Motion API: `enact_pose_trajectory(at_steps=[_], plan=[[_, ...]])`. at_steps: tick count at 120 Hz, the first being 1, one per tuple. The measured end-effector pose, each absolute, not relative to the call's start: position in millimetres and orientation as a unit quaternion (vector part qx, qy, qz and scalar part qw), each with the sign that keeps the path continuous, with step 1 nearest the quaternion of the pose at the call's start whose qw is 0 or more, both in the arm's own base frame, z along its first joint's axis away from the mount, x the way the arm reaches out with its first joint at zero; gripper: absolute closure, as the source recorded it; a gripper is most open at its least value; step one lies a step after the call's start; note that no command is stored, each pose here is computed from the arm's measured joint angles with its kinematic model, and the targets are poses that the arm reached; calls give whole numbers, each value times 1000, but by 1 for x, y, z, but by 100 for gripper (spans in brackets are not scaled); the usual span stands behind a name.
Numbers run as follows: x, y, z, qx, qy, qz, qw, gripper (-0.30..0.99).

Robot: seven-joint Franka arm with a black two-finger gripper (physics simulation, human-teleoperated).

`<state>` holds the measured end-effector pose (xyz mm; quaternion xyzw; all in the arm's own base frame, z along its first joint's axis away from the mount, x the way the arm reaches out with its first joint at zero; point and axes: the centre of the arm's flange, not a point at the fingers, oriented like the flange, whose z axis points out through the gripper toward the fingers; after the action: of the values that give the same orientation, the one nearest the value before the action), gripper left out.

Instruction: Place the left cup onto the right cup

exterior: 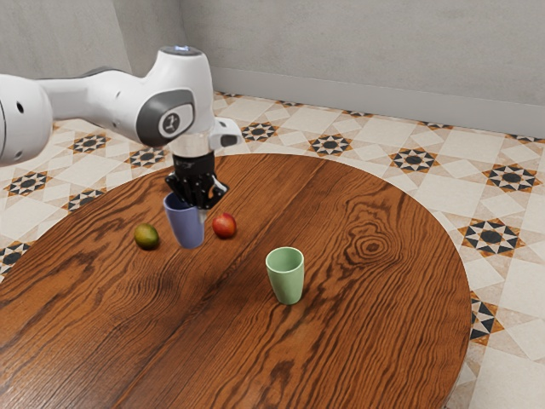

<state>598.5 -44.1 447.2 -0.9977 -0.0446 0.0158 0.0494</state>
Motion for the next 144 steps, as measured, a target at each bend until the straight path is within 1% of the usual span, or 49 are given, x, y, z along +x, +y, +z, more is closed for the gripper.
enact_pose_trajectory(at_steps=[17,47,71,144], plan=[[585,-79,462,-997,-49,23,55,78],[572,-140,462,-996,-51,30,69,78],[590,-164,467,-995,-70,15,66,78],[637,-207,443,-993,-111,-10,35,78]])
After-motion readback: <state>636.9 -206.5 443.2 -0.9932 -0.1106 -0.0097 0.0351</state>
